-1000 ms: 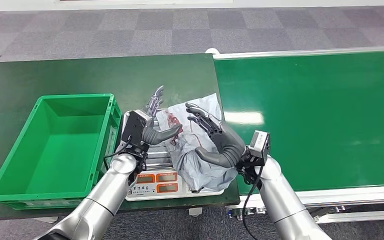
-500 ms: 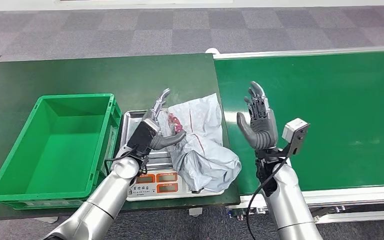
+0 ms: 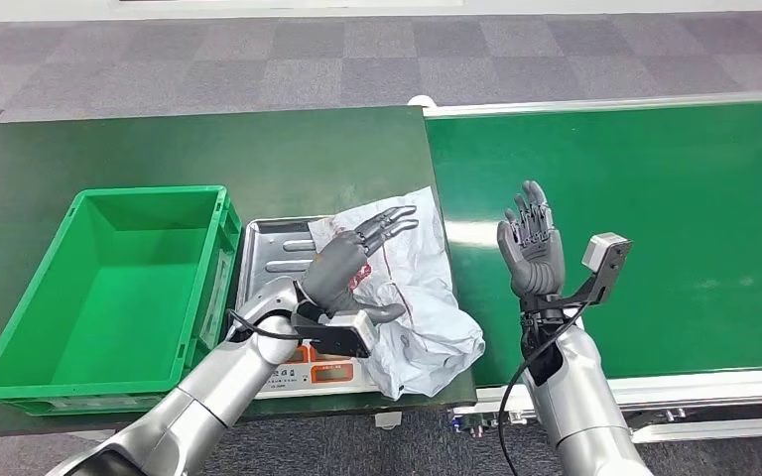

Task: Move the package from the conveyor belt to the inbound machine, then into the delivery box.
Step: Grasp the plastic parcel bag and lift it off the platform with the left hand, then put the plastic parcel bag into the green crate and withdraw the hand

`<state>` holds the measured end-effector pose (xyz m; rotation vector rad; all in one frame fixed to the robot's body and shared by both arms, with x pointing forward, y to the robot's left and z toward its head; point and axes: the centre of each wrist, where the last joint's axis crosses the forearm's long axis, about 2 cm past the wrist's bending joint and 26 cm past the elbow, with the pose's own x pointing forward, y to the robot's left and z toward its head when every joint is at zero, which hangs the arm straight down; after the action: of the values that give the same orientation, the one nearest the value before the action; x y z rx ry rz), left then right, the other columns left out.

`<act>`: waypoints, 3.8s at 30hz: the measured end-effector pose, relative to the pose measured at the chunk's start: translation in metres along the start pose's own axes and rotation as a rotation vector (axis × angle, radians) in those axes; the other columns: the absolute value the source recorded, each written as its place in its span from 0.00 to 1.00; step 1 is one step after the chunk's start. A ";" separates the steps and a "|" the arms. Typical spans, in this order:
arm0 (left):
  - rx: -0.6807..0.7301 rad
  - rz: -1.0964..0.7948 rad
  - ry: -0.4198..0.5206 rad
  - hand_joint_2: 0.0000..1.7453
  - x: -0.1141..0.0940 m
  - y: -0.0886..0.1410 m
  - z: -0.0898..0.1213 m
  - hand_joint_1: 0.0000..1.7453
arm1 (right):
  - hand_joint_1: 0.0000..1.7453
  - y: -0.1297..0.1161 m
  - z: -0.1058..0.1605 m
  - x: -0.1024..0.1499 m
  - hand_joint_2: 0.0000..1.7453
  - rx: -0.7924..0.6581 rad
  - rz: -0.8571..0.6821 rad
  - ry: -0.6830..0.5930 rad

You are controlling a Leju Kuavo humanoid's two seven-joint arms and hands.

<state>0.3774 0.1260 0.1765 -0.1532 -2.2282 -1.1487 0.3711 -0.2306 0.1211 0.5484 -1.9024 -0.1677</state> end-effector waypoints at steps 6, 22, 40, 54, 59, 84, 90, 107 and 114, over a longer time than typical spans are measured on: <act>-0.276 -0.094 -0.063 1.00 0.002 0.003 -0.020 0.00 | 0.00 -0.006 -0.003 -0.001 1.00 0.014 -0.052 0.004; -1.050 0.110 0.111 1.00 -0.004 0.000 -0.051 0.00 | 0.00 -0.003 -0.001 -0.004 1.00 0.031 -0.121 0.042; -0.875 -0.019 0.229 1.00 -0.020 0.015 -0.052 1.00 | 0.00 0.017 0.001 -0.001 1.00 0.114 -0.149 0.011; -0.728 -0.338 0.153 1.00 -0.010 0.030 -0.065 1.00 | 0.00 0.017 0.021 -0.004 1.00 0.121 -0.162 0.011; -0.651 -0.739 0.077 1.00 0.009 0.052 -0.070 1.00 | 0.00 0.012 0.045 -0.008 1.00 0.119 -0.160 0.027; -0.187 -1.040 0.331 1.00 -0.009 0.193 0.114 1.00 | 0.00 -0.021 0.115 0.006 1.00 -0.025 -0.122 0.031; -0.036 -1.114 0.431 1.00 -0.005 0.236 0.154 1.00 | 0.00 -0.022 0.121 0.006 1.00 -0.033 -0.116 0.043; 0.183 -1.029 0.593 1.00 0.022 0.269 0.267 1.00 | 0.00 -0.022 0.120 0.011 1.00 -0.064 -0.115 0.017; 0.051 -0.838 0.595 1.00 0.029 0.237 0.300 0.00 | 0.00 -0.025 0.119 0.012 1.00 -0.058 -0.119 0.005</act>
<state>0.2997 0.4975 0.2298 1.0922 -1.7726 -1.2997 0.2668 -0.2742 0.0756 0.6225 -1.8554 -0.2973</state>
